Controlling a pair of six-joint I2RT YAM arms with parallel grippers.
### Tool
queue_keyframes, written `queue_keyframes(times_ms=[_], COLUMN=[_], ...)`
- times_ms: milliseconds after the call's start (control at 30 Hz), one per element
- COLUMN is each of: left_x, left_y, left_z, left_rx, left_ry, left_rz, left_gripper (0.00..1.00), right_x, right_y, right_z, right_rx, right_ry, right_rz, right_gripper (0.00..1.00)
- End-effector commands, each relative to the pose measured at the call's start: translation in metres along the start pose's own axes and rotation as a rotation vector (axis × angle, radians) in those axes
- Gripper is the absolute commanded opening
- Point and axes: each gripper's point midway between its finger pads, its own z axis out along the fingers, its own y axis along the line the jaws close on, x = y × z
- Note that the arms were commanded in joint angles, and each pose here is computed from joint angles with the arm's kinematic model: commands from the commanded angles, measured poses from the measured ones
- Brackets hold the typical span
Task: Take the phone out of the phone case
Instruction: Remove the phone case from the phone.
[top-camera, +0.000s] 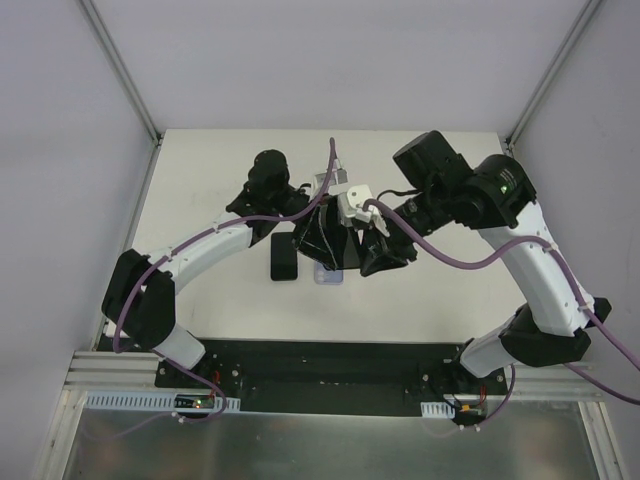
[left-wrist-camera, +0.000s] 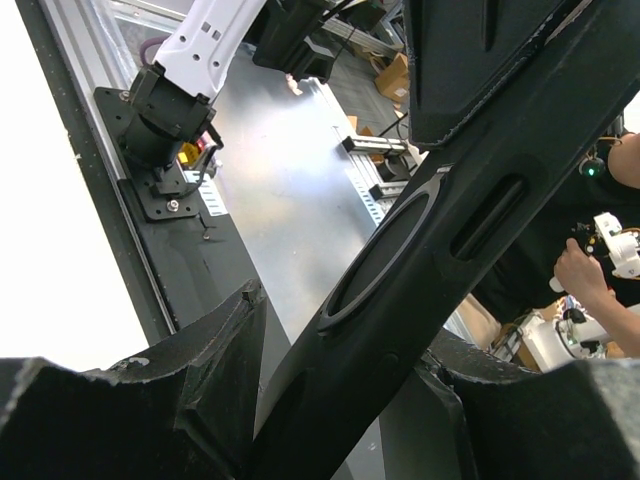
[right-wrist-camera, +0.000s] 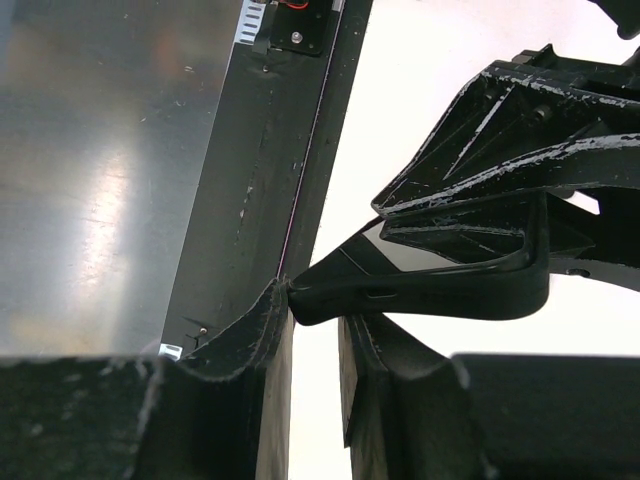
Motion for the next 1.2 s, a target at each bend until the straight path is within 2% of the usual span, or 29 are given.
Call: queue_keyframes(times_ms=[0, 600, 1033, 1167], left_x=[0.032, 0.037, 0.028, 0.018], left_y=[-0.033, -0.048, -0.057, -0.053], left_z=[0.023, 0.027, 0.021, 0.011], left_rx=[0.172, 0.211, 0.189, 0.132], left_ry=[0.164, 0.199, 0.182, 0.127], left_rz=[-0.178, -0.162, -0.116, -0.096], left_gripper=[0.0, 0.0, 0.0, 0.0], right_x=[-0.018, -0.004, 0.021, 0.033], right_y=[0.022, 0.011, -0.026, -0.037], right_z=[0.018, 0.008, -0.009, -0.014], right_rx=[-0.227, -0.197, 0.057, 0.14], right_ry=[-0.125, -0.144, -0.19, -0.22], right_rz=[-0.068, -0.018, 0.174, 0.267], right_gripper=[0.0, 0.0, 0.0, 0.0])
